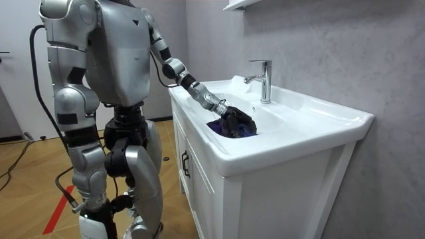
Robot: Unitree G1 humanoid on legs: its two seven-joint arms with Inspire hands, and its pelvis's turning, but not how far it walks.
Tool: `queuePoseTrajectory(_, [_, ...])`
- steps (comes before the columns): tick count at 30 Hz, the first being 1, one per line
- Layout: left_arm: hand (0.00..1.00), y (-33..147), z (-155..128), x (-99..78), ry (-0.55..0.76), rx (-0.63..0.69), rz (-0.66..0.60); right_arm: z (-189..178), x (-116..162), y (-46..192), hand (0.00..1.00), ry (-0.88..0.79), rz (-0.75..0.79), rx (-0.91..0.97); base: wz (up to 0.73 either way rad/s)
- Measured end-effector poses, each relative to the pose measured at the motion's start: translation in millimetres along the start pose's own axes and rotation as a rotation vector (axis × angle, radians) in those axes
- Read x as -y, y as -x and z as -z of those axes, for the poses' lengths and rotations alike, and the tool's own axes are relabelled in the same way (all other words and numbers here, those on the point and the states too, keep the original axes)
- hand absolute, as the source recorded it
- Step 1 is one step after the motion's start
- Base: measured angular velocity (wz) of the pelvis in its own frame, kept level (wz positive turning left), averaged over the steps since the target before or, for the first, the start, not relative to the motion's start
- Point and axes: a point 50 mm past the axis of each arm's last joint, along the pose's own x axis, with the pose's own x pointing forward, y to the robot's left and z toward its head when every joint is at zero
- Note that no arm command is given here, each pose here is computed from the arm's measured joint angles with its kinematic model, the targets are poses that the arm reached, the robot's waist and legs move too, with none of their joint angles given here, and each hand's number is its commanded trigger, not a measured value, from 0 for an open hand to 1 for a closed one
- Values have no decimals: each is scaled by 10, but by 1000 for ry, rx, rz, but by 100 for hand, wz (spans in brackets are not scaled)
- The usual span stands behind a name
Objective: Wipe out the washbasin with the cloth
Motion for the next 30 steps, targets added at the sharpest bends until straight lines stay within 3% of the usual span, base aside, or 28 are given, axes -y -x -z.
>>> queuePoseTrajectory(8, [100,-1,170,-119,-337,-1,-29,99,56,5,0,-8,-9,-30,-7])
queuePoseTrajectory(14, [100,93,577,-262,-549,-102,-41,164,129,13,0,-13,6,-53,-17])
queuePoseTrajectory(23, [100,371,1251,-496,-518,-359,-79,236,260,34,0,-68,47,-83,-4])
queuePoseTrajectory(30, [100,566,1526,-495,-439,-458,-129,227,290,38,0,-100,72,-71,1])
